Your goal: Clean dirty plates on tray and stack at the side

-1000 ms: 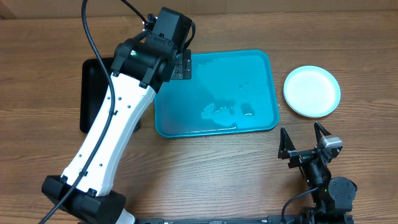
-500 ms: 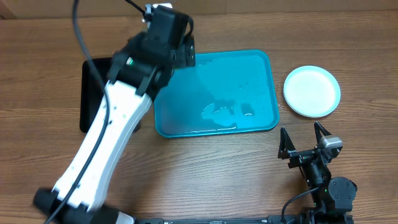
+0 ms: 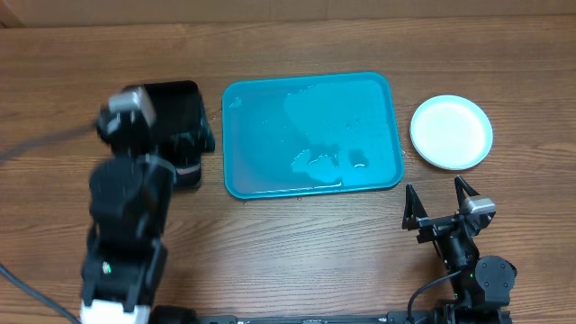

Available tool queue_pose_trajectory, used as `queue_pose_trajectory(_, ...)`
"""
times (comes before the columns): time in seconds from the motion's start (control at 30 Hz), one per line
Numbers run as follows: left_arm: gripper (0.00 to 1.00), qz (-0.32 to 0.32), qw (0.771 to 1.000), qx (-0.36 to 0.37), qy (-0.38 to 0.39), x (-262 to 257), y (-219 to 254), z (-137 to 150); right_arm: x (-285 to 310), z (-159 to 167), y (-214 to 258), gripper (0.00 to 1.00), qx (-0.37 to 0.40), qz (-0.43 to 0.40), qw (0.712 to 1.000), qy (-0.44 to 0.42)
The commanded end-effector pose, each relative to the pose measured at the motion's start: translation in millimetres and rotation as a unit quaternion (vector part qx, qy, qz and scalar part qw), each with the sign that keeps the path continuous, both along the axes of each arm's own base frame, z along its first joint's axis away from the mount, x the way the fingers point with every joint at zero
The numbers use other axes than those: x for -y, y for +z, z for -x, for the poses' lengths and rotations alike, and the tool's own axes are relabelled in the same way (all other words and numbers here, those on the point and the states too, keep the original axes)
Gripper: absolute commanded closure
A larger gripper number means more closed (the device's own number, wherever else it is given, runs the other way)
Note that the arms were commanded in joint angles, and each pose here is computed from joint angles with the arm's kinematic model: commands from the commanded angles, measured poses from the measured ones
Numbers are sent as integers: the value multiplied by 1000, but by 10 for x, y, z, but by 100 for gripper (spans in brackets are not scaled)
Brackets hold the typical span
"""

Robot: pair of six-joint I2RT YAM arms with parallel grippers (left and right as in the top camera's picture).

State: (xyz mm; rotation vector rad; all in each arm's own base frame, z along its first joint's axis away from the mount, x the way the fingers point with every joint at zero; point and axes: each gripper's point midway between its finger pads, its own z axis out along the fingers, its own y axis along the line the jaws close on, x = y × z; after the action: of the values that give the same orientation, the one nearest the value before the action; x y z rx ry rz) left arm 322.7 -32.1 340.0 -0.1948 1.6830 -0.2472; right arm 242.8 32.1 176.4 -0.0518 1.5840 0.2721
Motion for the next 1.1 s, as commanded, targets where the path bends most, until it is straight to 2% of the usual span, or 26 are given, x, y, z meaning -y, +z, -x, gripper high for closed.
queue_pose_trajectory(0.0,0,-36,998,39,-29,10,-204,208,-20,2,-13,0,5,9,1000,4)
queue_pose_trajectory(0.27,0,-49,995,88,-4,-171,-741,551,-20,2,-14,0,5,9,1000,4)
queue_pose_trajectory(0.7,0,-139,981,137,-2,-196,-1213,771,-20,2,-13,0,5,9,1000,4)
queue_pose_trajectory(0.93,0,-143,986,88,-12,-186,-1544,766,-20,2,-14,0,5,9,1000,4)
queue_pose_trajectory(1.07,0,-147,989,29,-19,-191,-1840,770,-20,2,-13,0,5,9,1000,4)
